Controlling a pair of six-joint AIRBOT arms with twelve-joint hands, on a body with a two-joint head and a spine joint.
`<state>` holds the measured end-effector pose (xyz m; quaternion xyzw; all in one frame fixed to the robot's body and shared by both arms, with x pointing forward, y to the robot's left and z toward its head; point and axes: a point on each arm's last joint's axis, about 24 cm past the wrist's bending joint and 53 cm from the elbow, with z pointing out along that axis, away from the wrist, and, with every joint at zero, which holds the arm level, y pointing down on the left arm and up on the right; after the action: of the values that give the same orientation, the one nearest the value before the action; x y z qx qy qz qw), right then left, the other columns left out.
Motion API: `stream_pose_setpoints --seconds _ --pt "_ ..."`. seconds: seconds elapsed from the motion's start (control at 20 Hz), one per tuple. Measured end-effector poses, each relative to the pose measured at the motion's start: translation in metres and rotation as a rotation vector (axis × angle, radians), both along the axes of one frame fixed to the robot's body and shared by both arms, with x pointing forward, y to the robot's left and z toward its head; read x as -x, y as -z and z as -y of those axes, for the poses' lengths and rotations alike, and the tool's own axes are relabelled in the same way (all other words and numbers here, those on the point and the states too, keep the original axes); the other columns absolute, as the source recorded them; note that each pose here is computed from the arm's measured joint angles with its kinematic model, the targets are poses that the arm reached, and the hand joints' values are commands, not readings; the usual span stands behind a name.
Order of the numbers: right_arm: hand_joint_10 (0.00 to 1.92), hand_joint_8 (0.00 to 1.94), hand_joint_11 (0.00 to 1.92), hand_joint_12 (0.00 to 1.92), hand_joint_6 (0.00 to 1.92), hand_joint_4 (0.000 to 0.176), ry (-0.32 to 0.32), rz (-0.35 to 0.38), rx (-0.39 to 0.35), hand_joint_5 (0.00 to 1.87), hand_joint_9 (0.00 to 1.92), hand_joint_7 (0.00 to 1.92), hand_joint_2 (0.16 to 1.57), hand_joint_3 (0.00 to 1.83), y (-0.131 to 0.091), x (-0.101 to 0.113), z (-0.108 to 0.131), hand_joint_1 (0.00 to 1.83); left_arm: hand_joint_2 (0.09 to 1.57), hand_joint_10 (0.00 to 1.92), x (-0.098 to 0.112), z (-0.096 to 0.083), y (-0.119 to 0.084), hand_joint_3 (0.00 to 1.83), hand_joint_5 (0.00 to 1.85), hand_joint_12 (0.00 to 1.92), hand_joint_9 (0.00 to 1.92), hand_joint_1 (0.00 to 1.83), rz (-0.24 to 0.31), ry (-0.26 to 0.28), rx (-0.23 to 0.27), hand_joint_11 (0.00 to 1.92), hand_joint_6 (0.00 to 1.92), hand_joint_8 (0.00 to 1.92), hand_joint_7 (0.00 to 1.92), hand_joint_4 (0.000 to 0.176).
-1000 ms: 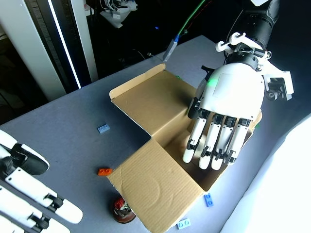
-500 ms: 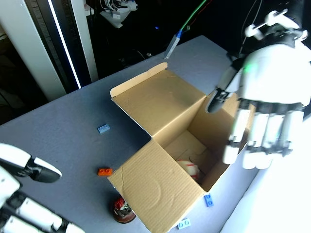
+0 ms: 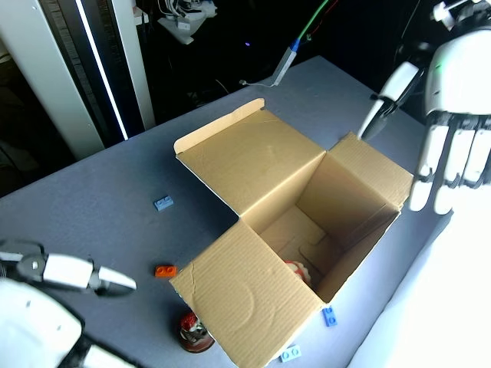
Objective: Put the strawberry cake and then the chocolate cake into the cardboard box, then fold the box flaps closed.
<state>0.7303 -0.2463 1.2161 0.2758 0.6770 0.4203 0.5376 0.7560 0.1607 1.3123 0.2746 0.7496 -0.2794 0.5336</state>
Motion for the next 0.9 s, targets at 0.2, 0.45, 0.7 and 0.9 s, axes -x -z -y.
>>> stream_pose_setpoints --seconds 0.2,0.45,0.7,0.9 --pt "0.00 0.00 0.00 0.59 0.00 0.000 -0.040 -0.020 -0.009 0.12 0.23 0.20 0.97 0.00 0.012 -0.011 -0.027 0.99 1.10 0.00 0.011 -0.029 0.015 0.00 0.27 1.32 0.41 0.00 -0.069 -0.031 0.021 0.00 0.00 0.00 0.35 0.072" --pt "0.00 0.00 0.00 0.41 0.01 0.000 -0.042 -0.038 0.019 0.10 0.19 0.20 0.97 0.00 0.026 -0.028 -0.033 1.19 1.10 0.00 0.018 -0.054 0.037 0.00 0.26 1.30 0.41 0.00 -0.097 -0.064 -0.023 0.00 0.00 0.00 0.35 0.075" --pt "0.00 0.00 0.00 0.43 0.00 0.000 -0.063 -0.039 0.023 0.10 0.18 0.18 0.99 0.00 0.031 -0.036 -0.051 1.19 1.12 0.00 0.018 -0.070 0.046 0.01 0.29 1.30 0.41 0.05 -0.118 -0.101 -0.012 0.00 0.01 0.01 0.36 0.068" --pt "0.01 0.00 0.00 0.39 0.01 0.000 -0.082 -0.018 -0.003 0.10 0.18 0.18 1.00 0.00 0.022 -0.040 -0.070 1.16 1.11 0.00 0.016 -0.085 0.066 0.00 0.31 1.29 0.41 0.03 -0.139 -0.141 -0.043 0.00 0.01 0.00 0.36 0.061"
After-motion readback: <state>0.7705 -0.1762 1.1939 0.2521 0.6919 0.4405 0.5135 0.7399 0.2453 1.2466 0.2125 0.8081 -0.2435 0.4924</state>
